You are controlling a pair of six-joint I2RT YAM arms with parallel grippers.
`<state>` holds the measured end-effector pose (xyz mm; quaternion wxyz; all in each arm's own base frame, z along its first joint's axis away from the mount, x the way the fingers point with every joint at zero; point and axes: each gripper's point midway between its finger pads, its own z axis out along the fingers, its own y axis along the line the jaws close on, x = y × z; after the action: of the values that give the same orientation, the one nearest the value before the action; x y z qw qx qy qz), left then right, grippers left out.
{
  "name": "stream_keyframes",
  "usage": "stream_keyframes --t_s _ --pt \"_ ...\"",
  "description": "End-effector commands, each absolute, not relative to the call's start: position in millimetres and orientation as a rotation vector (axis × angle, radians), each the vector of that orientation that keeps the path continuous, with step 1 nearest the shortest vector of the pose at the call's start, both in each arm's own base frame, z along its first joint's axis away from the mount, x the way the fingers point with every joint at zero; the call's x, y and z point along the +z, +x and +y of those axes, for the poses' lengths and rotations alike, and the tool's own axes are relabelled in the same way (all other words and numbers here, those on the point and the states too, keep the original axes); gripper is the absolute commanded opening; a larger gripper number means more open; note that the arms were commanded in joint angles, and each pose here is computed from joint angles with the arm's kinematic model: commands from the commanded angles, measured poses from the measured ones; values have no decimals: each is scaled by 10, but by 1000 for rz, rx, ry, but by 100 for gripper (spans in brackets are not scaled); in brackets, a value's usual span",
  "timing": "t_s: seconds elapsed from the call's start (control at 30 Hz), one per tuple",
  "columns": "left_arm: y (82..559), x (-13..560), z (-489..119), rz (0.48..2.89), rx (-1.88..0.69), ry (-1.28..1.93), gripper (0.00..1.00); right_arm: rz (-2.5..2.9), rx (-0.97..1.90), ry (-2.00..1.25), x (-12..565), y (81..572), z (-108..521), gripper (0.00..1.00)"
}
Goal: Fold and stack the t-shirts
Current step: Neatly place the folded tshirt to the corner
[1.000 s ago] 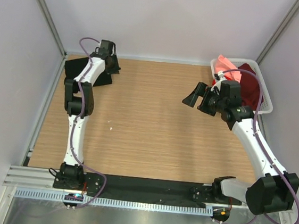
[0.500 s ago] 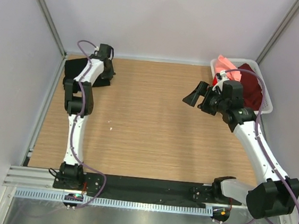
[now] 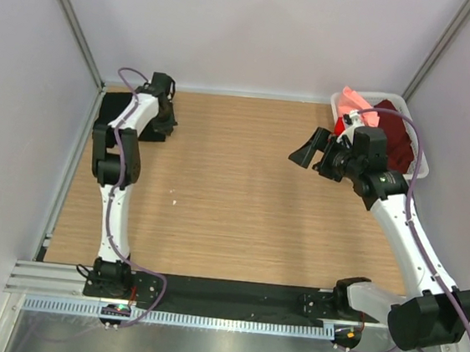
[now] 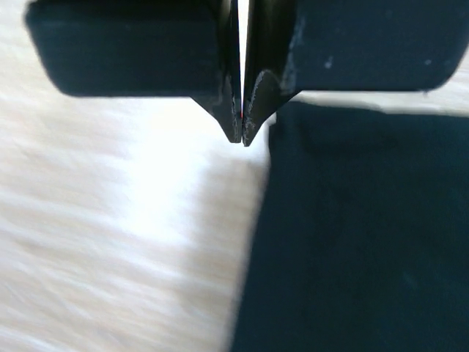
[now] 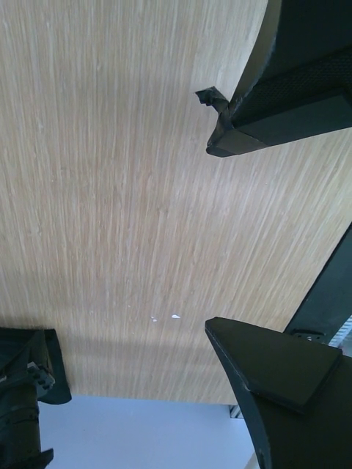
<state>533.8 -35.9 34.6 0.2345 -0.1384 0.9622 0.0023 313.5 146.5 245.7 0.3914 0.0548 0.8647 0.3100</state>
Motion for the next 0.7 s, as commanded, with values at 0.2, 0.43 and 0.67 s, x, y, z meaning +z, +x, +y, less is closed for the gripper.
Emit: stream_keyframes --t_s 0.2,0.43,0.67 --pt "4600 1836 -1443 2454 -579 -161 14 2190 713 78 2768 2896 1345 100" --pt "3351 2682 -1994 2213 -814 107 86 2102 669 197 3024 2690 1165 100" --pt "2562 3311 -1795 1964 -907 131 100 2119 522 214 3049 2519 925 100"
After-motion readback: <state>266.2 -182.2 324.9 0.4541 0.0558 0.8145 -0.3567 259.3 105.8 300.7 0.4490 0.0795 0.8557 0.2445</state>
